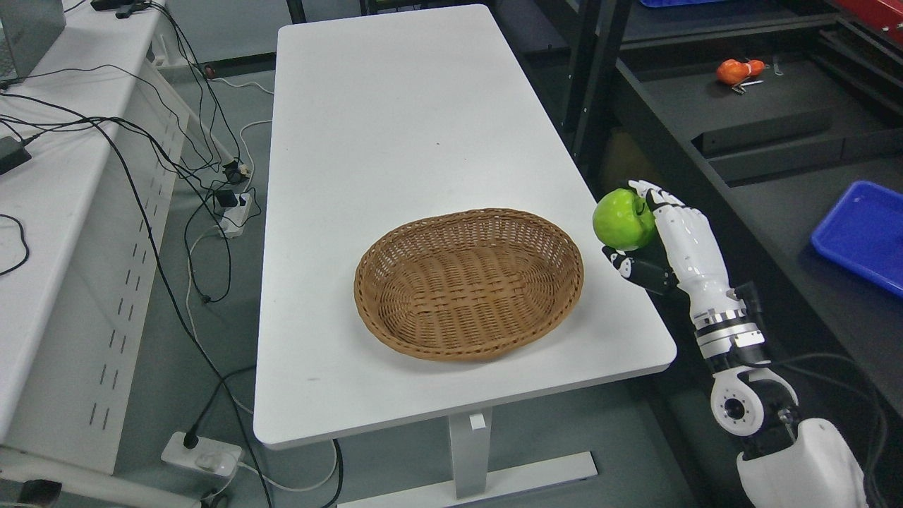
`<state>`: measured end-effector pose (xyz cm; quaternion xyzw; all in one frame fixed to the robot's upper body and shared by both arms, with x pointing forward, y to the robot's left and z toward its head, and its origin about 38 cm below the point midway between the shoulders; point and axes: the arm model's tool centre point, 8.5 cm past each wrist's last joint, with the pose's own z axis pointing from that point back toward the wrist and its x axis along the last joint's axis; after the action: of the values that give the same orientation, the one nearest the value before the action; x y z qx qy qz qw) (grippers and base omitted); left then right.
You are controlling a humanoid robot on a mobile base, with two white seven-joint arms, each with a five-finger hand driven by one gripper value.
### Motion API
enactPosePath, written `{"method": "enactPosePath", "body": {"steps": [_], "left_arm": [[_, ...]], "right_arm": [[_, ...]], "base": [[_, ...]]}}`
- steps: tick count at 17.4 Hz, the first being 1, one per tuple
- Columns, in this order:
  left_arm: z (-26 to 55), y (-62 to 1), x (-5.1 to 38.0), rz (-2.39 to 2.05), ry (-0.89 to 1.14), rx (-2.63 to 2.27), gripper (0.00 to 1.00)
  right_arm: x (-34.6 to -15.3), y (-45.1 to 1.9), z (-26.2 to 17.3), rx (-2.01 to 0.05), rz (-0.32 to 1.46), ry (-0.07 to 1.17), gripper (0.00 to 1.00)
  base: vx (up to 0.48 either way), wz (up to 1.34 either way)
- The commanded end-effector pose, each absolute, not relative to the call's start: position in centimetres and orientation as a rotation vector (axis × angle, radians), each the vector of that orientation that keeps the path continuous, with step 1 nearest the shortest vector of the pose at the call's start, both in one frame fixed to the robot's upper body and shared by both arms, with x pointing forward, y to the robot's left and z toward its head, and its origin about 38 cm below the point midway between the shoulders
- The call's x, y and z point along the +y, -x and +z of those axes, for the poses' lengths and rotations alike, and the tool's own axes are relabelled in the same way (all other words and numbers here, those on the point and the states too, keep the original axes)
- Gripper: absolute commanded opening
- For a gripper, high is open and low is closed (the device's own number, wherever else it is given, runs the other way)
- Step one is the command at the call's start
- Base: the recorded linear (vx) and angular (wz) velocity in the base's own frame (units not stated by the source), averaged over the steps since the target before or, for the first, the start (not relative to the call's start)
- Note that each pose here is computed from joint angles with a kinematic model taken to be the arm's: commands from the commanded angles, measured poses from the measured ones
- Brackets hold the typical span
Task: Place green apple on left shelf middle layer
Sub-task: 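Carry the green apple in the right hand over the black shelf tray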
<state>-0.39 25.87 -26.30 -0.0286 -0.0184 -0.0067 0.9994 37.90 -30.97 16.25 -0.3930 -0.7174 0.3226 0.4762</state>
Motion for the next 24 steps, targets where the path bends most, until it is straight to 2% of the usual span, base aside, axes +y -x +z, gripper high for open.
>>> {"method": "enactPosePath", "body": {"steps": [1,8,17,24], "left_arm": [[-26.2,0.4,27.0,-0.014,0.039,-0.037,1.00],[-26.2,0.4,27.0,-0.014,0.039,-0.037,1.00],[-26.2,0.4,27.0,-0.015,0.039,-0.038,1.00],[-26.2,0.4,27.0,-0.014,0.039,-0.037,1.00]], "right_arm": [[-32.7,-36.5,15.8,-1.727,0.590,0.976,0.04],[-31.4,-36.1,14.8,-1.729,0.545,0.928,0.04],[-31.3,-35.7,14.2,-1.730,0.553,0.906,0.05],[-31.2,-35.4,13.9,-1.731,0.560,0.900,0.05]], "base": [[-0.332,-0.05],[-0.340,0.05],[-0.370,0.02],[-0.259,-0.48]]}}
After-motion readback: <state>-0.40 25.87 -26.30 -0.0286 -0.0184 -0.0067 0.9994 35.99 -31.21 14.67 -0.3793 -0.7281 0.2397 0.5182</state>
